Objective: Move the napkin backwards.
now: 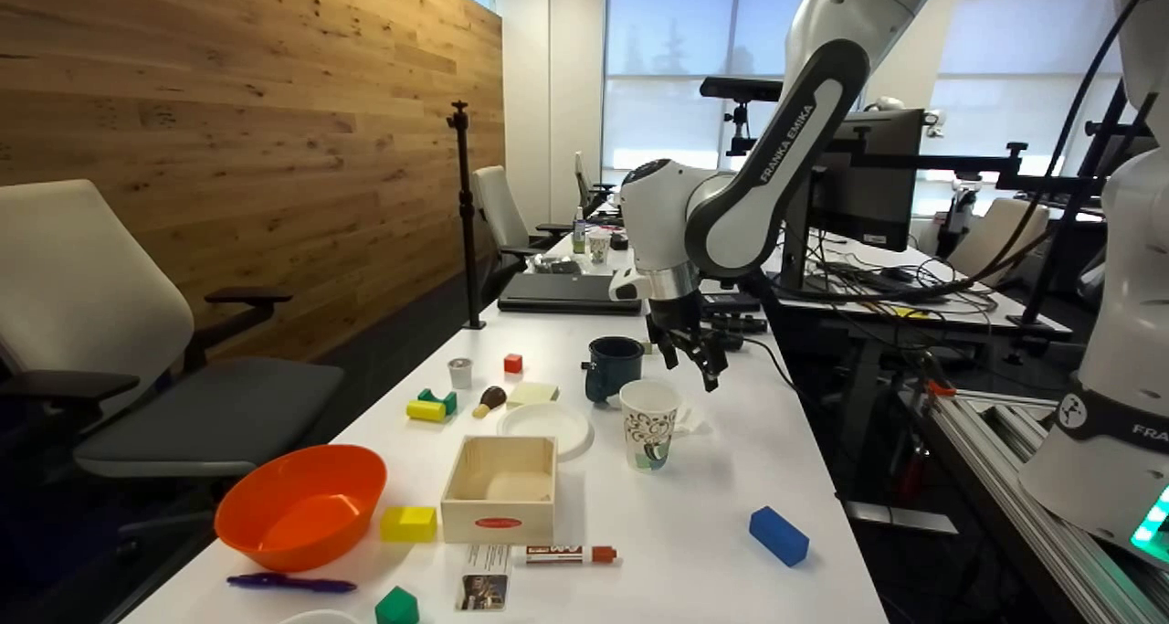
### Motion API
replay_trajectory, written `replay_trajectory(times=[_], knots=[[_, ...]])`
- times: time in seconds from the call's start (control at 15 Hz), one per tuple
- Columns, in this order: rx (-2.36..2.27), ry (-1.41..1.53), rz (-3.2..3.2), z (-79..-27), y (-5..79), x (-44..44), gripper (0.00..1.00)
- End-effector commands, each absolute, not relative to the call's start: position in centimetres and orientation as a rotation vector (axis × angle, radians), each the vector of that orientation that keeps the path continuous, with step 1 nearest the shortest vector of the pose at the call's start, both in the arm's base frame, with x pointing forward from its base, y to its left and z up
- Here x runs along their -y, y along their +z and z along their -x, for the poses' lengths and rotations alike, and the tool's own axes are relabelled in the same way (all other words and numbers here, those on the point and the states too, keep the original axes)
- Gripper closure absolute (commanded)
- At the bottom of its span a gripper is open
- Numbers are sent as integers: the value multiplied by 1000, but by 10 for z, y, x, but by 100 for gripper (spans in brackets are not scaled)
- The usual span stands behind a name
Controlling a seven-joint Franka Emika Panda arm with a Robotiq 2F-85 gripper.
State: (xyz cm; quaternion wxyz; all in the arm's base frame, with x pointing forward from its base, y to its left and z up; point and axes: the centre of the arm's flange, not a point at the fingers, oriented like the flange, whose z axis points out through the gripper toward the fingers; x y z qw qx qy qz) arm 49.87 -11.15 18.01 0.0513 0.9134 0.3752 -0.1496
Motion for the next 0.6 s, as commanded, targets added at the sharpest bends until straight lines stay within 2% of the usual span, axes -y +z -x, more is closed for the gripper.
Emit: replay_trajectory(times=[0.0, 0.33, 0.4, 0.53], knots=[[-1128, -547, -2758, -475, 213, 99, 0], [-1151, -544, -2750, -463, 233, 89, 0], [-1155, -547, -2759, -481, 217, 96, 0], [-1159, -538, -2757, -477, 222, 93, 0]])
